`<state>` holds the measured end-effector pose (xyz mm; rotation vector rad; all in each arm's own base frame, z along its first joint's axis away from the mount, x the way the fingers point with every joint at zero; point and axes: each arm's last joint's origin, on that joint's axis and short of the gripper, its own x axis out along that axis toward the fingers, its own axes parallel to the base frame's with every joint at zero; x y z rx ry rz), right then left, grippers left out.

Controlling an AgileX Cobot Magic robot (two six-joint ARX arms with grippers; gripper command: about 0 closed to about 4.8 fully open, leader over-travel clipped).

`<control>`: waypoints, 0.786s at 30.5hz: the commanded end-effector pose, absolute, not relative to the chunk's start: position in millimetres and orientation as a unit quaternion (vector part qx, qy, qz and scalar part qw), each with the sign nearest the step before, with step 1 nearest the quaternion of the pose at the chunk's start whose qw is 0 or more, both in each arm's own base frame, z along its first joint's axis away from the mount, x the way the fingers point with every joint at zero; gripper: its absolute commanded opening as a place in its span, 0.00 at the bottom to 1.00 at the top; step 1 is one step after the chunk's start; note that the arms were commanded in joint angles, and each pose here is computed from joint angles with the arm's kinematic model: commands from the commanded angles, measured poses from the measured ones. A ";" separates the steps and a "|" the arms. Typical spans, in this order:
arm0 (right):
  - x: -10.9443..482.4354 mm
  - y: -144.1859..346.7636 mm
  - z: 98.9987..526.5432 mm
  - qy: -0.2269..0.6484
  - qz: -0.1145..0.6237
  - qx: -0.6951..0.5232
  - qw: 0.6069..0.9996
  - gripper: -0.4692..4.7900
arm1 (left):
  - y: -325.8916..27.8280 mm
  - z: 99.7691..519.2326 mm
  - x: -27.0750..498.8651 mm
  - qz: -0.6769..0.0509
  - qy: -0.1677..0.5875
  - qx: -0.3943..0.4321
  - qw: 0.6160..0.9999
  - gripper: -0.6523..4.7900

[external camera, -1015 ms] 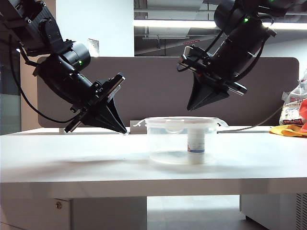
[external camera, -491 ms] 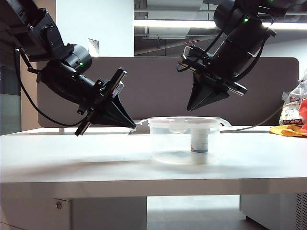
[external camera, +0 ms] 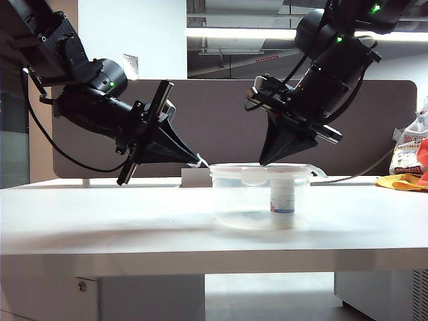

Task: Remove the lid of the round box, pick up the small white medicine bottle inside, and place it on the table.

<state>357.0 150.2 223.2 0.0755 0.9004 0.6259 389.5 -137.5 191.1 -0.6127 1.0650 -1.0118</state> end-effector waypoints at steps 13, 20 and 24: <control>355.6 148.9 223.2 0.441 0.291 0.032 0.849 0.08 | -126.3 239.9 375.2 -0.501 0.420 -0.216 0.726 0.11; 358.0 149.0 247.7 0.416 0.293 0.011 0.861 0.08 | -135.8 232.7 346.8 -0.500 0.480 -0.135 0.709 0.11; 356.6 148.5 249.8 0.416 0.294 0.011 0.861 0.08 | -153.2 216.4 331.2 -0.501 0.509 -0.110 0.691 0.11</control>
